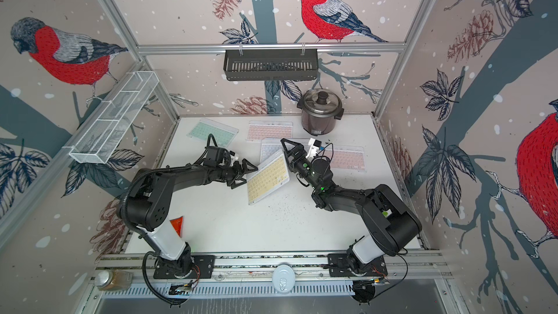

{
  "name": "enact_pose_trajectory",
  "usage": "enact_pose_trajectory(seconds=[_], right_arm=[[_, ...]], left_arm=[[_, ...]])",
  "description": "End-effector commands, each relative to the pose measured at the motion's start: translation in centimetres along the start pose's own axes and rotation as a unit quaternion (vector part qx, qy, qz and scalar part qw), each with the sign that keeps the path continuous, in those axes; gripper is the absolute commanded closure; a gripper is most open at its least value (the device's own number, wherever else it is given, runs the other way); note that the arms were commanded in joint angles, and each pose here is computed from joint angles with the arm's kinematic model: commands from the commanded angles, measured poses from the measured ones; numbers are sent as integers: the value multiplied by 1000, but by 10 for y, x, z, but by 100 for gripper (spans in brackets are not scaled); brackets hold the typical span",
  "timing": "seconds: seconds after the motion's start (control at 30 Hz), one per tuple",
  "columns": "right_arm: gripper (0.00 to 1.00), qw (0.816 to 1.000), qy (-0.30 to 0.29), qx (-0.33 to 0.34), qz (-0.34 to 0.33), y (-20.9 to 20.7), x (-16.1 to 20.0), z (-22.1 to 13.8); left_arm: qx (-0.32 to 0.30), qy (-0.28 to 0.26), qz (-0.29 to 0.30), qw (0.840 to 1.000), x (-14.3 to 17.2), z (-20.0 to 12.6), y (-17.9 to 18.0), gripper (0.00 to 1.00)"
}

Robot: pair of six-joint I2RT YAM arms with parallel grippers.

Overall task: Stack the numeric keypads
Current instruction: Pick up the numeric keypad from the center of the board.

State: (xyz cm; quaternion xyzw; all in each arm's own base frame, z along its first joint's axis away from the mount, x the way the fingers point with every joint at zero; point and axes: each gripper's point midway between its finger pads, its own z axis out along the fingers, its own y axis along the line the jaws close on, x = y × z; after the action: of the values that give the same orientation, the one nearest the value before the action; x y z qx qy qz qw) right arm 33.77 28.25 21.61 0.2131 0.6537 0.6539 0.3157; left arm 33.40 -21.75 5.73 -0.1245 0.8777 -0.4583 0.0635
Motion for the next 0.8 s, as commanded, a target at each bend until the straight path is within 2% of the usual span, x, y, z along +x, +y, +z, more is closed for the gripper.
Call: enact_pose_trajectory(seconds=[0.0, 0.23, 0.43, 0.77], right_arm=[[0, 996, 45, 42, 57, -27, 24, 1], [0, 996, 44, 43, 72, -29, 30, 1], [0, 991, 63, 108, 50, -40, 36, -4], [0, 963, 176, 203, -9, -40, 64, -17]], left_arm=[[18, 30, -11, 999, 13, 1, -4, 1], [17, 31, -11, 999, 14, 1, -2, 1], [16, 31, -10, 999, 14, 1, -2, 1], [13, 30, -12, 999, 13, 2, 0, 1]])
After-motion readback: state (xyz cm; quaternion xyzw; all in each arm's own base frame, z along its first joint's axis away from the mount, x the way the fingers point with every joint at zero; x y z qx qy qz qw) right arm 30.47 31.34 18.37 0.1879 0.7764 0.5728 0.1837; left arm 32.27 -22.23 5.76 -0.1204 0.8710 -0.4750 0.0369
